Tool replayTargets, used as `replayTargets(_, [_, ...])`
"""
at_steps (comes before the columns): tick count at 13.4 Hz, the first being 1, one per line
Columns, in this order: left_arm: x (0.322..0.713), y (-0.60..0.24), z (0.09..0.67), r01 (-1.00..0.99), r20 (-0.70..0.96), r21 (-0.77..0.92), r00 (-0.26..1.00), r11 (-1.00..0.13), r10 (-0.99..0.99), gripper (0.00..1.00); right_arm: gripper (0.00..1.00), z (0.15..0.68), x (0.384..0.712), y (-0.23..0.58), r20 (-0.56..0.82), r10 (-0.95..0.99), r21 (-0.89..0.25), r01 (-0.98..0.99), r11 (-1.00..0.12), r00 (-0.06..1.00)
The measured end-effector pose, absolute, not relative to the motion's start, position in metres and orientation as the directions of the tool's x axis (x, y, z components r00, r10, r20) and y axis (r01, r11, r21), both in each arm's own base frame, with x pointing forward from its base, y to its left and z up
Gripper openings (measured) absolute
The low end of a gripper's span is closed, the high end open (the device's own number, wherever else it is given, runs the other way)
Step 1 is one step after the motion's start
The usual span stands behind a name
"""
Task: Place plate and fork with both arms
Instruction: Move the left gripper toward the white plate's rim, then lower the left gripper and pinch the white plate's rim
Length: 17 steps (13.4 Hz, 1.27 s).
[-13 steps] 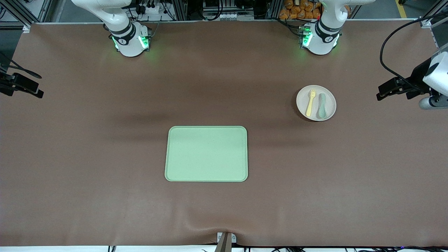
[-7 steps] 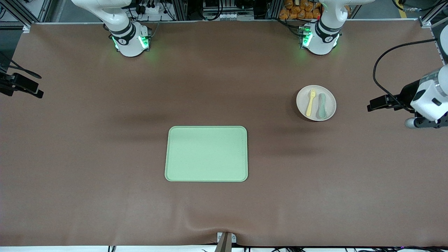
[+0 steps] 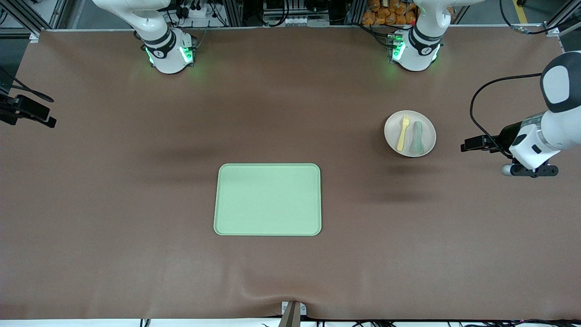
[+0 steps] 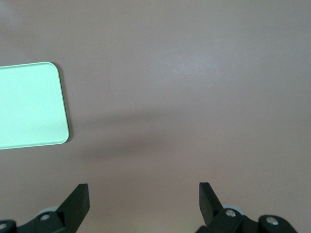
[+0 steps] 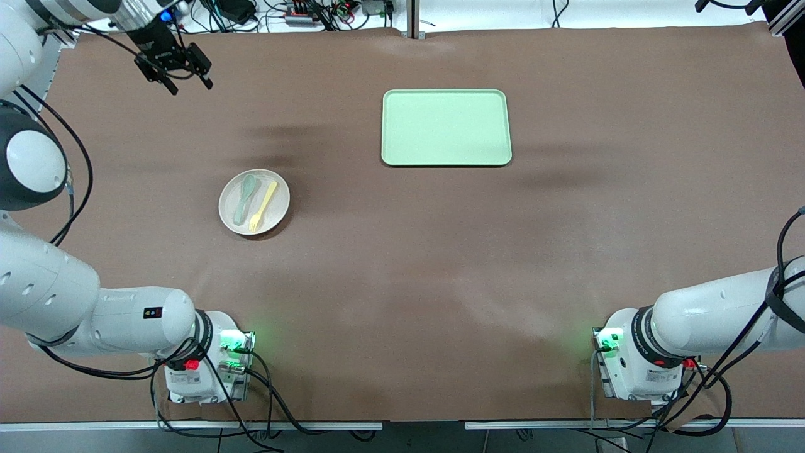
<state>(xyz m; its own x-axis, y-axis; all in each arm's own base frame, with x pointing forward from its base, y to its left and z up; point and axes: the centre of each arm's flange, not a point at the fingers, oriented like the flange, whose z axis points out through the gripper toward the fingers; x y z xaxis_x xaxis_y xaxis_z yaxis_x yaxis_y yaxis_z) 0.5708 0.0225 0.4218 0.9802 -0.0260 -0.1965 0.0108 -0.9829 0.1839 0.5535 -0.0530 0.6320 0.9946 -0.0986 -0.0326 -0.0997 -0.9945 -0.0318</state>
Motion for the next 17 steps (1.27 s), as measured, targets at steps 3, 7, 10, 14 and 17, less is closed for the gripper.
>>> replayTargets(3, [0.556, 0.035, 0.381, 0.004, -0.203, 0.207, 0.978, -0.978, -0.039, 1.00, 1.00, 0.628, 0.556, -0.052, -0.040, -0.097, -0.031, -0.098, -0.995, 0.995])
replayTargets(7, [0.529, 0.036, 0.322, -0.014, -0.201, 0.200, 0.978, -0.980, -0.055, 1.00, 1.00, 0.626, 0.557, -0.052, -0.043, -0.097, -0.031, -0.098, -0.995, 0.994])
replayTargets(10, [0.517, 0.038, 0.303, -0.050, -0.197, 0.204, 0.976, -0.978, -0.091, 1.00, 1.00, 0.624, 0.558, -0.051, -0.046, -0.096, -0.031, -0.097, -0.995, 0.994])
replayTargets(14, [0.491, 0.051, 0.267, -0.070, -0.178, 0.250, 0.977, -0.966, -0.117, 1.00, 1.00, 0.621, 0.560, -0.049, -0.052, -0.093, -0.030, -0.094, -0.995, 0.994])
replayTargets(17, [0.472, 0.065, 0.235, -0.052, -0.181, 0.310, 0.977, -0.949, -0.113, 1.00, 1.00, 0.621, 0.560, -0.049, -0.052, -0.093, -0.030, -0.094, -0.995, 0.994])
